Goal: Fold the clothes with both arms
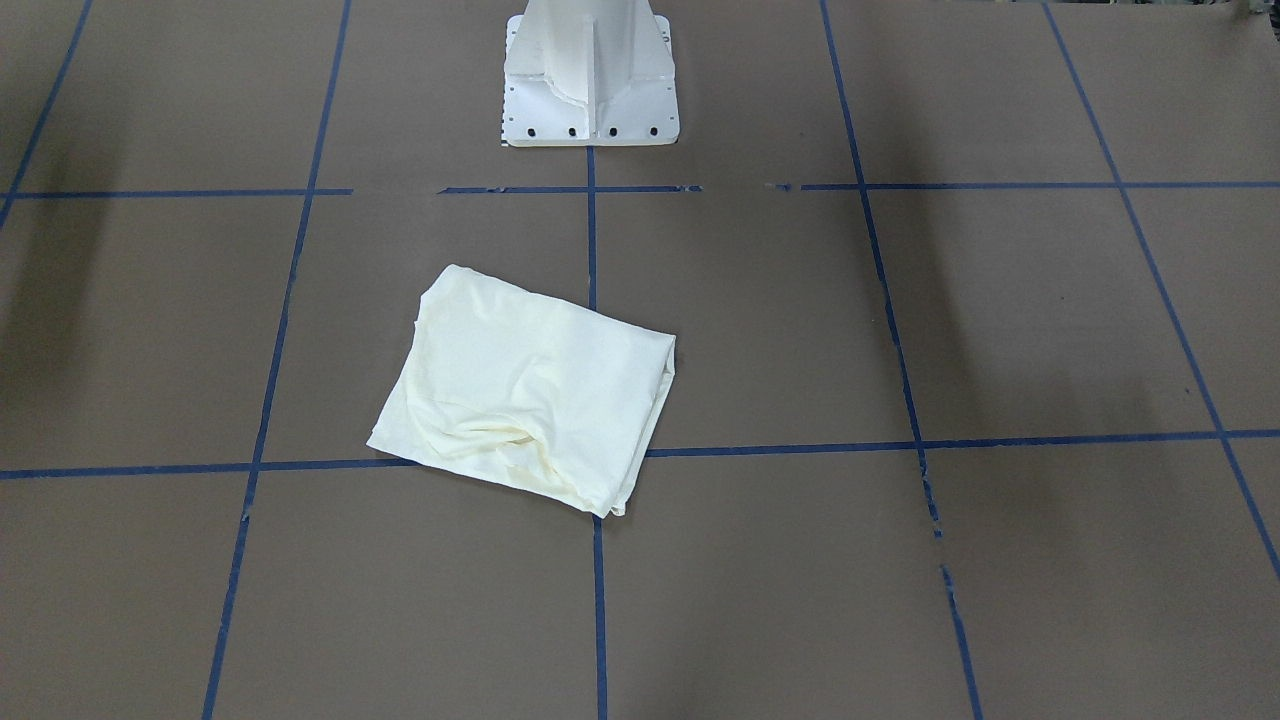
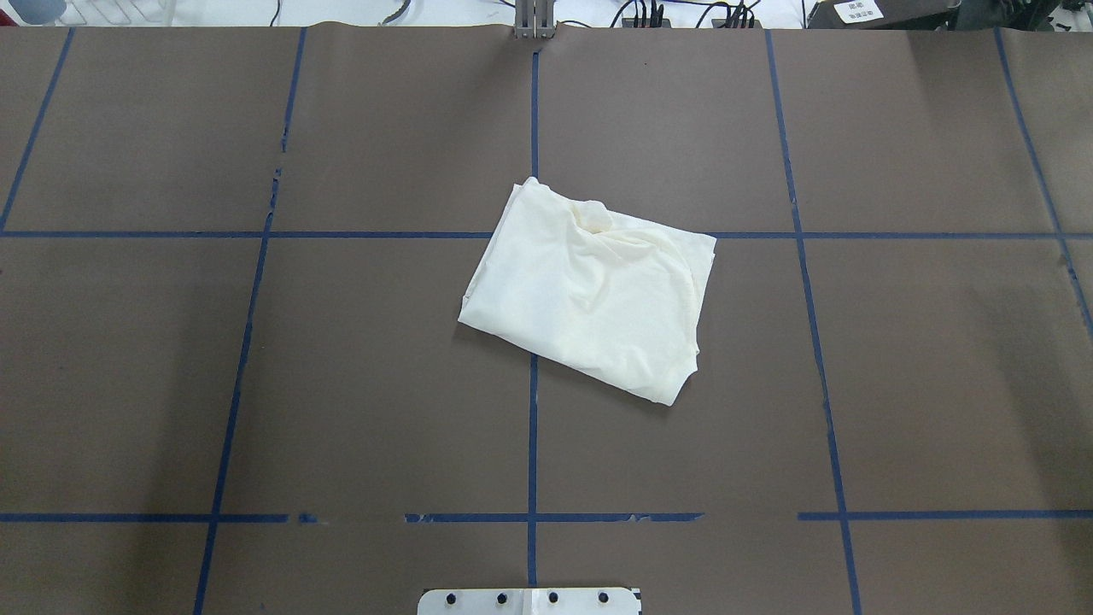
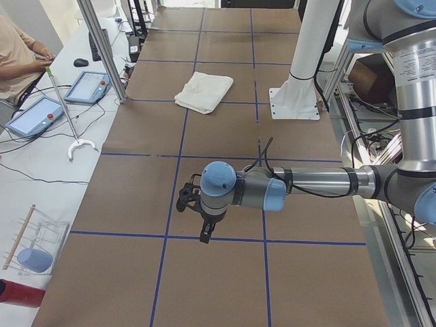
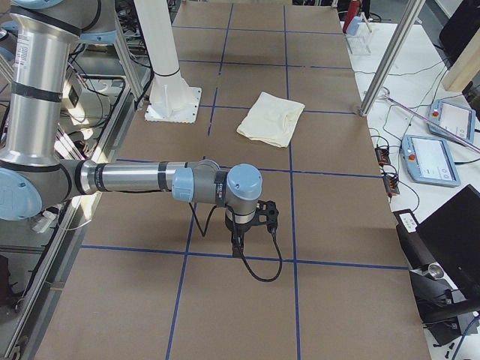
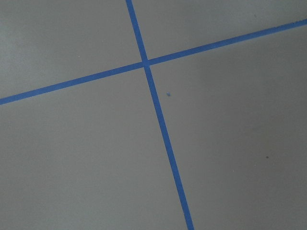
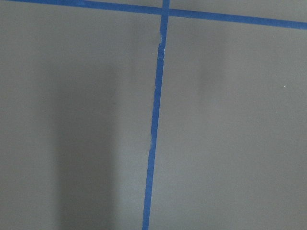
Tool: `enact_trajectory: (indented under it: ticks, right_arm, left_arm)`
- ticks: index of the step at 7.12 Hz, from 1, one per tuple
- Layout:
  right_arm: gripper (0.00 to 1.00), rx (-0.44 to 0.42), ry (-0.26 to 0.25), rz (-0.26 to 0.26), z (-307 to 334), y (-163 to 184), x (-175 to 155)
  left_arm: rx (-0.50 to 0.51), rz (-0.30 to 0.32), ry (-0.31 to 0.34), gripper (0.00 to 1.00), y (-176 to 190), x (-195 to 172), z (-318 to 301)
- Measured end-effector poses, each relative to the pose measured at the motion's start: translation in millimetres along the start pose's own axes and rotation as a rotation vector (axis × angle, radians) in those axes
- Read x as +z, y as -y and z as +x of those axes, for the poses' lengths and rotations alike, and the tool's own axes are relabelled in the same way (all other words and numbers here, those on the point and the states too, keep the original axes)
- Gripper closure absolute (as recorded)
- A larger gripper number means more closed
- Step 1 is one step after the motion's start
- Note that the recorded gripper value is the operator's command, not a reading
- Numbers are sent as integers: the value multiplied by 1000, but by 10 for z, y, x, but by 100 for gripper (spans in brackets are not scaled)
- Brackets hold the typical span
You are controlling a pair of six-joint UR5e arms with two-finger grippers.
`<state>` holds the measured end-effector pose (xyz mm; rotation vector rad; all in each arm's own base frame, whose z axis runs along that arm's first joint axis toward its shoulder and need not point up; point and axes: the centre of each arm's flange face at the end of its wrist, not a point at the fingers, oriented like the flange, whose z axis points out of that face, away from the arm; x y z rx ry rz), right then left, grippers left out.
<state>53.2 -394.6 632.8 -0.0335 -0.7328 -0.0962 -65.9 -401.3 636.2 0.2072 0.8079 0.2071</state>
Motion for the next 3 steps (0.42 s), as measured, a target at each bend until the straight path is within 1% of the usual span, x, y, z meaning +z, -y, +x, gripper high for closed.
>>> enact_trajectory:
  ticks: [3]
  right_arm:
    - [0,0,0,0,1,-2,2]
  left_arm:
    - [-2,-1,0,0,-11,4,-3]
